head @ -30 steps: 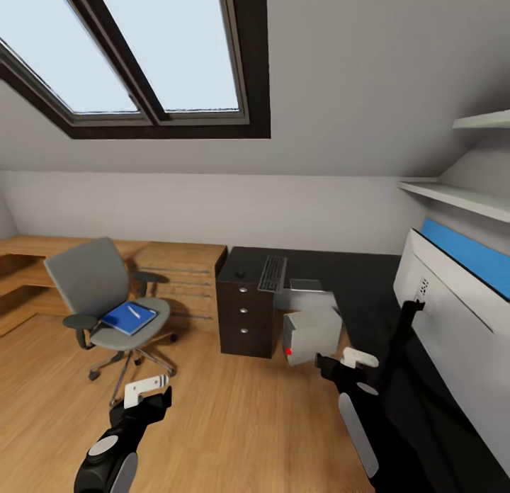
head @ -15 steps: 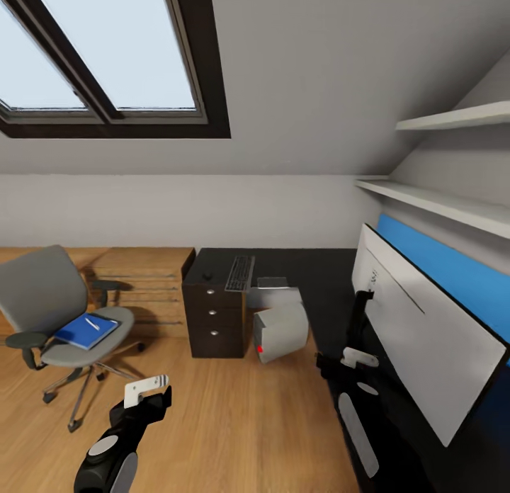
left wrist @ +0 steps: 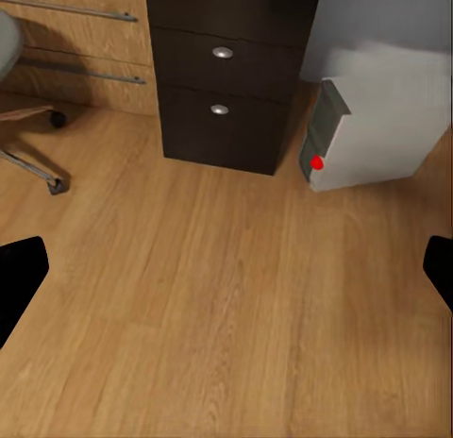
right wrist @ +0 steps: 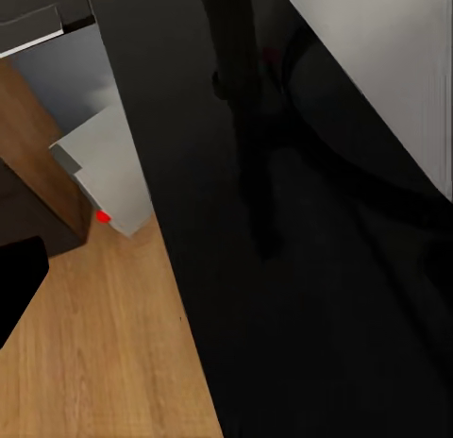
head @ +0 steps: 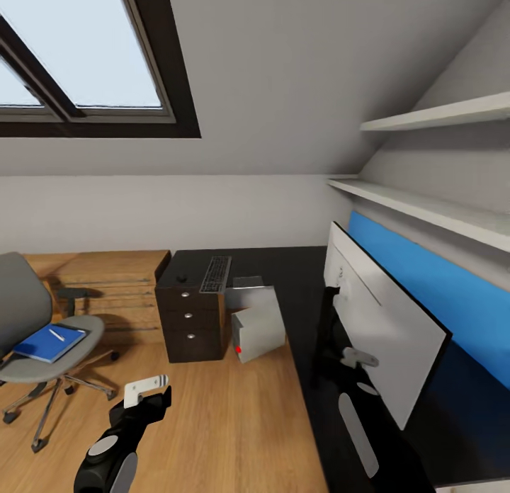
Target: In the bedroom, organize the workspace by keeping the computer under the desk, ensuring the monitor is on the desk, placing the keyboard on the desk next to the monitor, placing the mouse on the desk next to the keyboard, moving the folder from the swivel chair onto the desk next to the mouse, stacking the notebook on top of the folder with the pen on top of the notebook, and positioning the swivel chair next to the desk.
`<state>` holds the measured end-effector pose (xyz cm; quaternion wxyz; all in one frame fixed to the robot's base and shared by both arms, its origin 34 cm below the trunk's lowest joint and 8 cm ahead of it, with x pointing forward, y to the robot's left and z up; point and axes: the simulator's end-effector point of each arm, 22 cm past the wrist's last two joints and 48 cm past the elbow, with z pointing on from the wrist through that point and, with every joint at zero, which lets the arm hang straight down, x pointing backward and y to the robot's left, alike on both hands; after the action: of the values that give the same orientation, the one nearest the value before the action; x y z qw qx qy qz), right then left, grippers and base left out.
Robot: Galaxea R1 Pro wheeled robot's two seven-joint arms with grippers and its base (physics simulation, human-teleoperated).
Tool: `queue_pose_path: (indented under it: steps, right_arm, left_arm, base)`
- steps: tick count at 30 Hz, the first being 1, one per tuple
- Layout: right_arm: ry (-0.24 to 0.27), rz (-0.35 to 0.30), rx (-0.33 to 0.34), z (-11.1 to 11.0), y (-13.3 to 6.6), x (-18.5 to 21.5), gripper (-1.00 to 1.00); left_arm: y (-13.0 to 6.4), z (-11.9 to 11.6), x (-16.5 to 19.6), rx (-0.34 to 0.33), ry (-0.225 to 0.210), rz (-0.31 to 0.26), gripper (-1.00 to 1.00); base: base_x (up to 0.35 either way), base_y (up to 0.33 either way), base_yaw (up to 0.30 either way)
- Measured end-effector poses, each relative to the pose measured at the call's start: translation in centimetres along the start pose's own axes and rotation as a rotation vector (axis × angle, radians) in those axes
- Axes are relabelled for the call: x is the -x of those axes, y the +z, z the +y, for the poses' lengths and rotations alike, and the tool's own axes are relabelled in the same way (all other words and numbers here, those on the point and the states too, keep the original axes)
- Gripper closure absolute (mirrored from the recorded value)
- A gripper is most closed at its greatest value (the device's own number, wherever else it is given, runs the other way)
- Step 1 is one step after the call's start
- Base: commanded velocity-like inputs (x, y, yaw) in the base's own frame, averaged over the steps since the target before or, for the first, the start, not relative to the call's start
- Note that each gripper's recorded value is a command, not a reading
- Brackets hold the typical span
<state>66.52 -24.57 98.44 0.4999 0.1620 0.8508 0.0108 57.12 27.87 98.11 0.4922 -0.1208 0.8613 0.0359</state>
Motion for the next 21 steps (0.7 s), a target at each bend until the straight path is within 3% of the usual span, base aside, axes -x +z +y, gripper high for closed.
queue_pose_path:
  steps: [17,19,21]
  right_arm:
    - [-0.041,-0.001,-0.004,0.1,0.2,-0.6,-1.0]
    - [-0.096,0.003,0.039,2.4,-0.1,-1.4,-1.0]
    - [-0.119,0.001,0.056,3.4,-0.3,-1.6,-1.0]
  left_arm:
    - [0.0,0.0,0.1,0.001,0.0,-0.004,-1.0]
    - [0.0,0.1,0.2,0.003,0.001,-0.007,-1.0]
    - [0.0,0.1,0.2,0.003,0.001,-0.008,-1.0]
  base:
    - [0.0,-0.289,-0.003]
    - [0.0,-0.311,0.0]
    - [0.0,-0.311,0.0]
